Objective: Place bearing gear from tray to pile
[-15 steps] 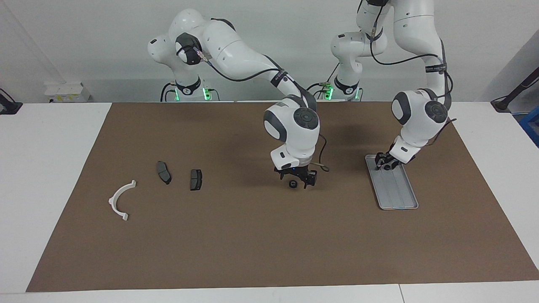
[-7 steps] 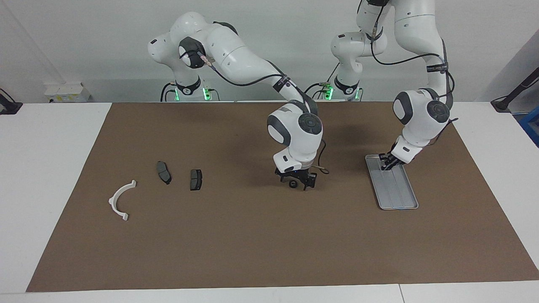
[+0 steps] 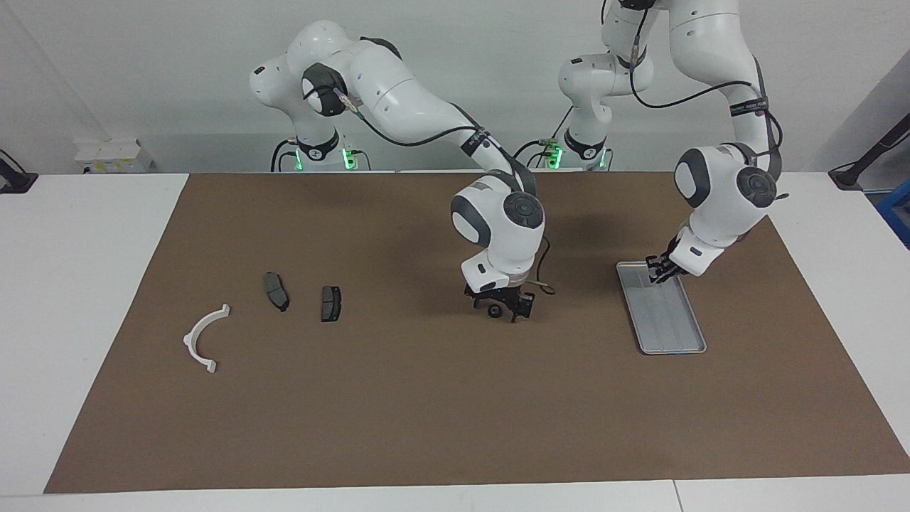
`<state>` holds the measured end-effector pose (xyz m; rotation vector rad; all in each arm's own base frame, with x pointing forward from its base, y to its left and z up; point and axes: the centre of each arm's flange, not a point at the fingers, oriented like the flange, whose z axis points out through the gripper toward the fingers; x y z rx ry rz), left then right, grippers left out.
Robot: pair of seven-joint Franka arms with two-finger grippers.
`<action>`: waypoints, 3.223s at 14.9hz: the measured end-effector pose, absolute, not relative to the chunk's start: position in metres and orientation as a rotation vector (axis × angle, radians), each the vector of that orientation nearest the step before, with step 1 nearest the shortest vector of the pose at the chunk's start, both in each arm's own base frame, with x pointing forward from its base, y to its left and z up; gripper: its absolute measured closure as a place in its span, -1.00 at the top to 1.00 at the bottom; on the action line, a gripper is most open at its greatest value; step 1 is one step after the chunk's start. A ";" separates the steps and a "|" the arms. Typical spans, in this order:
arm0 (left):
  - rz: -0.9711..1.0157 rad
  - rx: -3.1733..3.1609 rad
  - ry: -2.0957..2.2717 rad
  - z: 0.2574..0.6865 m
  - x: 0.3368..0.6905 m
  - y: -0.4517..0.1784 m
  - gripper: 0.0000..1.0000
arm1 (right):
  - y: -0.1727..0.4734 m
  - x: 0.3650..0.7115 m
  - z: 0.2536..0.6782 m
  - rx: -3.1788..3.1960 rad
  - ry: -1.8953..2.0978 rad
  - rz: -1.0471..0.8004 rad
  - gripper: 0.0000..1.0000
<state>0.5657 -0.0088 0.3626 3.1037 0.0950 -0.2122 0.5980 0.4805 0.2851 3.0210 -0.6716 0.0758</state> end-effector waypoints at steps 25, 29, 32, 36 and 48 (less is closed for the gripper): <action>-0.048 3.047 0.597 0.370 0.574 -0.328 -0.53 | 0.086 0.720 0.459 3.126 0.087 -0.090 -0.31; -0.015 3.015 0.642 0.327 0.578 -0.356 -0.53 | 0.052 0.725 0.390 3.101 0.124 -0.055 -0.31; -0.012 3.010 0.655 0.321 0.573 -0.363 -0.53 | 0.037 0.722 0.344 3.042 0.182 -0.010 -0.31; -0.042 3.020 0.686 0.303 0.563 -0.372 -0.52 | 0.028 0.722 0.316 3.043 0.180 0.012 -0.31; -0.147 3.097 0.527 0.468 0.608 -0.080 1.00 | 0.025 0.722 0.290 3.055 0.180 0.056 0.02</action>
